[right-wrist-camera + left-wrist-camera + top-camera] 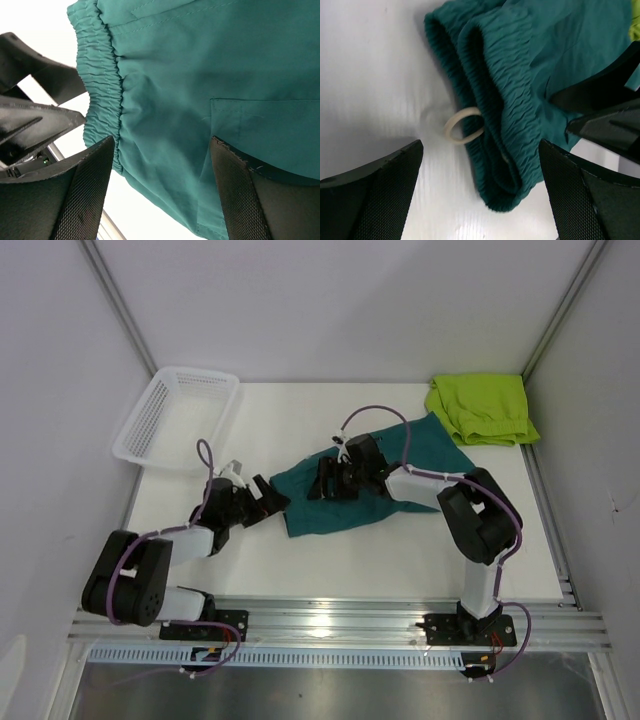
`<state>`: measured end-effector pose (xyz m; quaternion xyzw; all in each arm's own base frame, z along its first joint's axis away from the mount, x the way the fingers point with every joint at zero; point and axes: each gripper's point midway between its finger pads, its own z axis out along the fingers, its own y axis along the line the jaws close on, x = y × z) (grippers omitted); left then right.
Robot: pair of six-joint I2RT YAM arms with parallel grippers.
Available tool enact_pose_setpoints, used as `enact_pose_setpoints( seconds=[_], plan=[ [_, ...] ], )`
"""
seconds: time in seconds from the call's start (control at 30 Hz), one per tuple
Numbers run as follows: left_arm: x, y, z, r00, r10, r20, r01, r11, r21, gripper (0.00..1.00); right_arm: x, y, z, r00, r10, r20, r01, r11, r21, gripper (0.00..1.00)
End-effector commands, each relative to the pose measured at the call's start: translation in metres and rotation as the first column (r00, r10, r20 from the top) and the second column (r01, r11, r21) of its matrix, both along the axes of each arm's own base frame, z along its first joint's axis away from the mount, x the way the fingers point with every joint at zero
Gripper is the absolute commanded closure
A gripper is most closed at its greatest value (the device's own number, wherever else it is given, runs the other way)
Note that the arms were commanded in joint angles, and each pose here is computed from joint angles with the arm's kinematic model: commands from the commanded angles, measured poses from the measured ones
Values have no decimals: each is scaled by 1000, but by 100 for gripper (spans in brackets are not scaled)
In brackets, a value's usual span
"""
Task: Fold and stack the shorts
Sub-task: Fold the shorts
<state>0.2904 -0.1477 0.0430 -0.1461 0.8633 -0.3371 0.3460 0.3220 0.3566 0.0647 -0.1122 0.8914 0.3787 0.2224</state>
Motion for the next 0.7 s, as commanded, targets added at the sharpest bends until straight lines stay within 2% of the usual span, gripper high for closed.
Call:
enact_pose_setpoints(
  seconds=[0.0,0.17,0.4,0.43,0.67],
  plan=[
    [9,-12,5,998,-4,55,8,997,-73,1,8,16,41,998,9,68,-14,997,78,21],
    [13,-21,-7,999,3,40,-1,999,-42,1,11,20,28,999,7,39,-9,997,70,22],
    [6,-27,-30,999,26,-31,-30,993,-116,1,13,25,18,1000,-5,2,4,997,82,23],
    [11,-30,-25,1000,27,5,-26,990,-135,1,13,25,16,1000,-11,-4,11,997,79,23],
    [8,-33,-39,999,35,20,-31,987,-161,1,15,16,-14,993,-76,-94,79,996,29,26]
  ],
)
